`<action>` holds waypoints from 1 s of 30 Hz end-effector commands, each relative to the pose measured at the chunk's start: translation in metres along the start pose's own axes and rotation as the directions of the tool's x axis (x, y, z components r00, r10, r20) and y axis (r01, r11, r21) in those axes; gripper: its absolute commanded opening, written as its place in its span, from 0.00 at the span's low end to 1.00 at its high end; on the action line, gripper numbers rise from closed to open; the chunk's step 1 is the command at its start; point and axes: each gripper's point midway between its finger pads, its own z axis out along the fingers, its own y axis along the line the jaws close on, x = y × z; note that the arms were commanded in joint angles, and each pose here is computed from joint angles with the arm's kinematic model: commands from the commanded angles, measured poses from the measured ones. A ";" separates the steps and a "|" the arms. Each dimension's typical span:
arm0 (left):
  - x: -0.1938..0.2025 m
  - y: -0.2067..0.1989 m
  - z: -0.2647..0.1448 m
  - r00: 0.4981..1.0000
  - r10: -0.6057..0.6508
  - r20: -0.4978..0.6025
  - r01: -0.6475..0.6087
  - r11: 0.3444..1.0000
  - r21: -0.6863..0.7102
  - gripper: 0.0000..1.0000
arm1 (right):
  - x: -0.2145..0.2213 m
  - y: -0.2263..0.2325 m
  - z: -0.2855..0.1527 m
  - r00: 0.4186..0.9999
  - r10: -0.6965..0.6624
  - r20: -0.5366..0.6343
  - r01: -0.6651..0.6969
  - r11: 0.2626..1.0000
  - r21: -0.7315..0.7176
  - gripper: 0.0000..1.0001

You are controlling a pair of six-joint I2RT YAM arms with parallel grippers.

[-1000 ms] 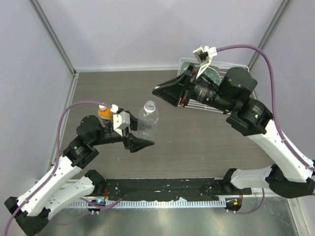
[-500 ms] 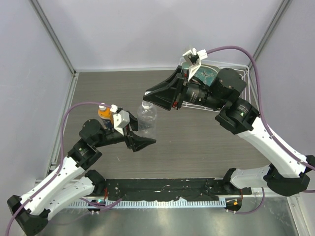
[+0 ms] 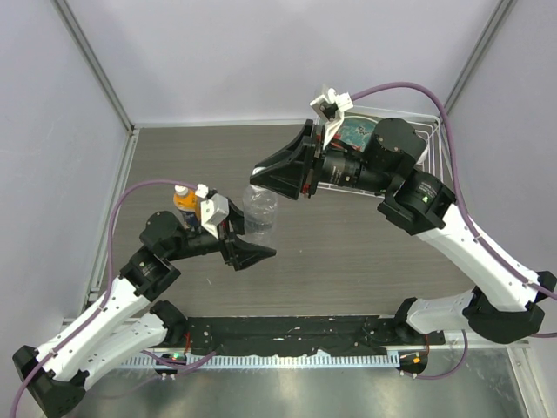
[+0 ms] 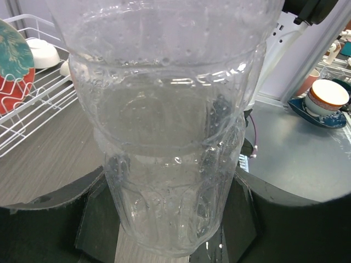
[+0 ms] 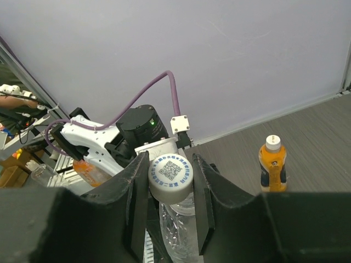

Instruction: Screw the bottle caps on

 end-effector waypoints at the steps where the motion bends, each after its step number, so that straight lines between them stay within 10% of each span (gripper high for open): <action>1: -0.015 -0.012 -0.002 0.999 0.021 0.040 -0.022 0.999 0.045 0.20 | -0.012 0.002 -0.003 0.997 -0.078 0.007 0.078 0.997 0.012 0.01; 30: -0.033 -0.011 -0.005 0.994 0.066 0.090 -0.069 0.997 0.032 0.15 | 0.057 -0.014 0.006 0.972 -0.058 -0.228 0.050 0.998 -0.038 0.01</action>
